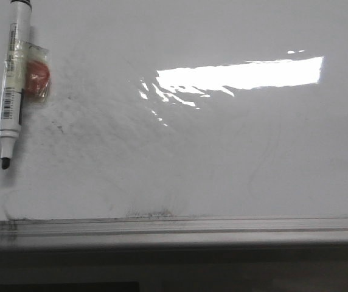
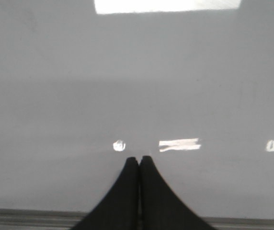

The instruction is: Write number 9 on whiteboard

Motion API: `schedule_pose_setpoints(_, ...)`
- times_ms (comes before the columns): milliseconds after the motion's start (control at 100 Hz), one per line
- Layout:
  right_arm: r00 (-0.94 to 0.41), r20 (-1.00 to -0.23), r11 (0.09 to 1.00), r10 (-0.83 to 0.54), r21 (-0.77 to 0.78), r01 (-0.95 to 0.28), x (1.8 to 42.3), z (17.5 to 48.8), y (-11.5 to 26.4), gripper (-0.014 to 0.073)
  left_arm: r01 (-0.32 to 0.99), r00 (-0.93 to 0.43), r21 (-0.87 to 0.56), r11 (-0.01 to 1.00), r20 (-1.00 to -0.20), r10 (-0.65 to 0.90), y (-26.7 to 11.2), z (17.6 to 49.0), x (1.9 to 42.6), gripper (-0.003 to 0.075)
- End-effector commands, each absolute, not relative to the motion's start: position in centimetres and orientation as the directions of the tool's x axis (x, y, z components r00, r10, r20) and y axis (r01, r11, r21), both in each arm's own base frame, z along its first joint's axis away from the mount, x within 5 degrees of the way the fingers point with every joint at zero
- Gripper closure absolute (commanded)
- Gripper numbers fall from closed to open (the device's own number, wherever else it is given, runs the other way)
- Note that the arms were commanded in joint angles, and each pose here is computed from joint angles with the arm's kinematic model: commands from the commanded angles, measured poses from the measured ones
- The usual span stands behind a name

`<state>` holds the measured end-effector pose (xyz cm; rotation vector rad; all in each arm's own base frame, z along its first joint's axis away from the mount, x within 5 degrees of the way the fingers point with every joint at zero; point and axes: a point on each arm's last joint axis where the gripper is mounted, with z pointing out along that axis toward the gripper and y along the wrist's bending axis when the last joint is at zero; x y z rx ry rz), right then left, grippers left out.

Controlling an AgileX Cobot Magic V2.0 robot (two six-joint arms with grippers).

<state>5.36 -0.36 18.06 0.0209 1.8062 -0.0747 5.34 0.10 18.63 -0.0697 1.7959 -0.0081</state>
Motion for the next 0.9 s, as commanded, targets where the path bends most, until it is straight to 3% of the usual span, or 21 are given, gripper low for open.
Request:
schedule_pose_setpoints(0, -0.196, -0.979, 0.996, -0.048, -0.062, 0.063, 5.30, 18.09, -0.43, 0.0666, -0.049, -0.185, -0.055, 0.997, -0.981, -0.063, 0.14, 17.87, 5.38, 0.0741)
schedule_pose_setpoints(890, -0.196, -0.979, 0.996, -0.048, -0.062, 0.063, 5.30, 18.09, -0.43, 0.0666, -0.050, -0.181, -0.046, 0.998, -0.982, -0.055, 0.16, 17.91, 5.38, 0.0741)
